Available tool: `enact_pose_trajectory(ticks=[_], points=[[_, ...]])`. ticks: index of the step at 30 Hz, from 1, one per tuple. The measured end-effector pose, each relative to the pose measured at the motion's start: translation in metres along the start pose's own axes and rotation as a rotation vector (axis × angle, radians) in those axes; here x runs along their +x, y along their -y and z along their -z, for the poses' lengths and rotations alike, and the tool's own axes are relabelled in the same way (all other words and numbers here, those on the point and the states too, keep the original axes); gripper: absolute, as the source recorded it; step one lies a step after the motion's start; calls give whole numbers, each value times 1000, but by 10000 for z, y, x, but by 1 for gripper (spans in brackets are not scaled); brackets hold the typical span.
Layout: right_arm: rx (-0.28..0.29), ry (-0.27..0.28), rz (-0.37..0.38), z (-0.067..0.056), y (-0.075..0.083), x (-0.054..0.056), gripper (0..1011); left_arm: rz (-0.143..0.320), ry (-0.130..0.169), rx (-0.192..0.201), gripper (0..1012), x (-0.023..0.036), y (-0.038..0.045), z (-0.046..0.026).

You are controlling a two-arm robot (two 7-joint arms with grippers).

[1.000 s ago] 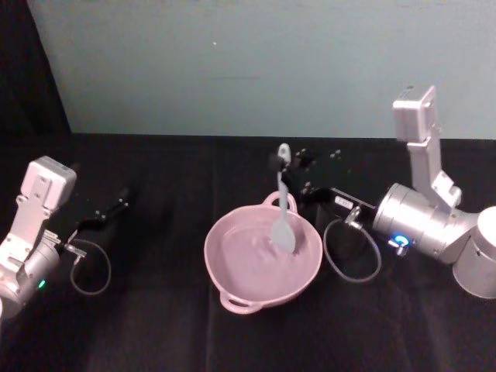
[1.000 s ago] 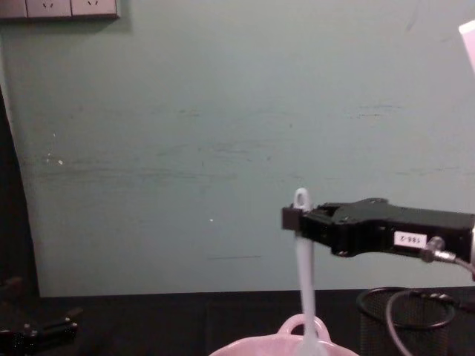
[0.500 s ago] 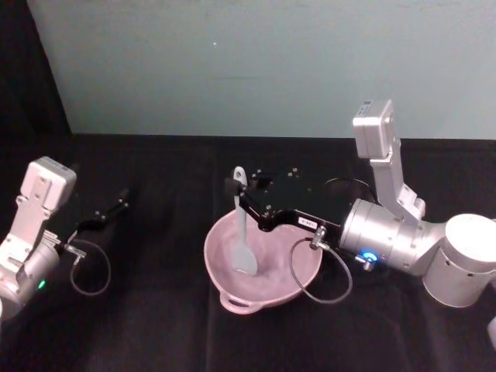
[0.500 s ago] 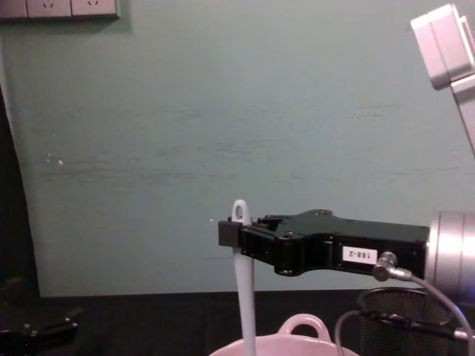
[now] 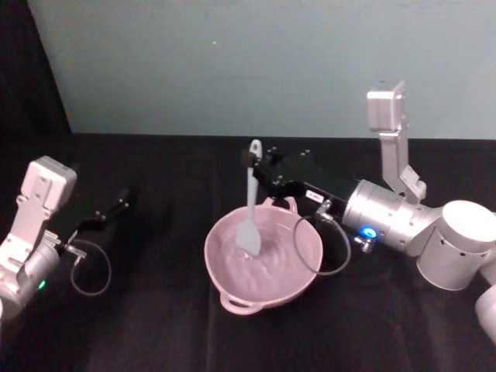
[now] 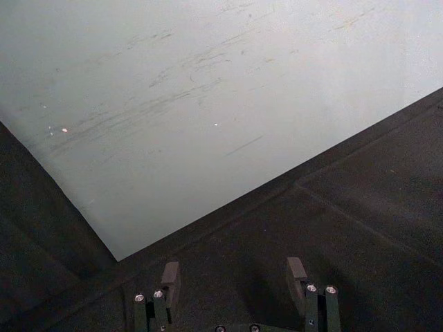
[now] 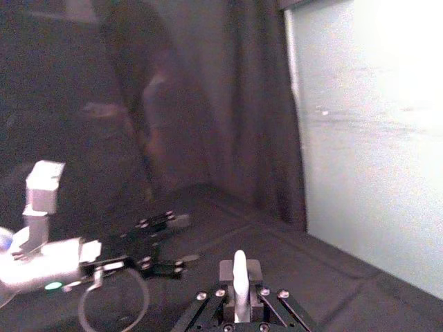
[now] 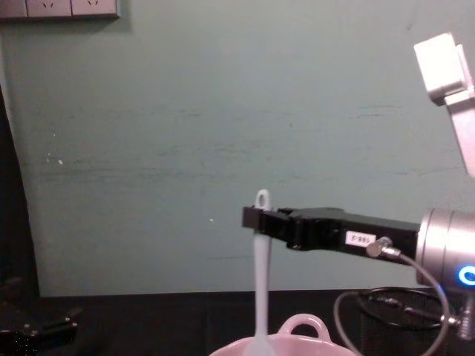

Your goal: Use the one hand to pick up the spoon and stir the clear water in the bowl.

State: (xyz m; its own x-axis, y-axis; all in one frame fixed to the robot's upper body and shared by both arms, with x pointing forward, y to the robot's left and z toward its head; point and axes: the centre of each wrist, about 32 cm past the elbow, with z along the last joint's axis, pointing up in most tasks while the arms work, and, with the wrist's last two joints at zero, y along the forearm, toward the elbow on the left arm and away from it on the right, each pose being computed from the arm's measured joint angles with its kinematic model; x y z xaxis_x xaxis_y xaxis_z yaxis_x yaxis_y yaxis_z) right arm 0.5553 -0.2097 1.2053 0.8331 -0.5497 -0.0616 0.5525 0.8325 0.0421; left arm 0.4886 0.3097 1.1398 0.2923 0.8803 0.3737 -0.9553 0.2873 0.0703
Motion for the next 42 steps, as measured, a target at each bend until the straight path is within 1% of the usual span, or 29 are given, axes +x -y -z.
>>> enact_pose_trajectory(ticks=[6,9,13,16,19,22,23,24,25,28,31,37,41,42], points=[[10,3,59,-24,84,96,113,0,0,0,1005,0,0,0],[3,22,90,-48,149,133,113,0,0,0,1005,0,0,0],[-11,43,102,-75,200,148,113,0,0,0,1005,0,0,0],[-22,57,100,-101,218,139,113,0,0,0,1005,0,0,0],[-37,76,90,-128,236,112,113,0,0,0,1005,0,0,0],[-50,88,69,-155,244,60,113,0,0,0,1005,0,0,0],[-53,89,54,-161,247,24,113,0,0,0,1005,0,0,0],[-53,87,45,-159,246,2,113,0,0,0,1005,0,0,0],[-51,79,25,-150,239,-47,113,0,0,0,1005,0,0,0],[-49,62,-2,-126,226,-112,113,0,0,0,1005,0,0,0],[-39,40,-40,-96,180,-203,113,0,0,0,1005,0,0,0],[-29,21,-65,-74,102,-252,113,0,0,0,1005,0,0,0],[-21,0,-62,-46,43,-223,113,0,0,0,1005,0,0,0],[-17,-12,-55,-25,19,-191,112,0,0,0,1005,0,0,0]])
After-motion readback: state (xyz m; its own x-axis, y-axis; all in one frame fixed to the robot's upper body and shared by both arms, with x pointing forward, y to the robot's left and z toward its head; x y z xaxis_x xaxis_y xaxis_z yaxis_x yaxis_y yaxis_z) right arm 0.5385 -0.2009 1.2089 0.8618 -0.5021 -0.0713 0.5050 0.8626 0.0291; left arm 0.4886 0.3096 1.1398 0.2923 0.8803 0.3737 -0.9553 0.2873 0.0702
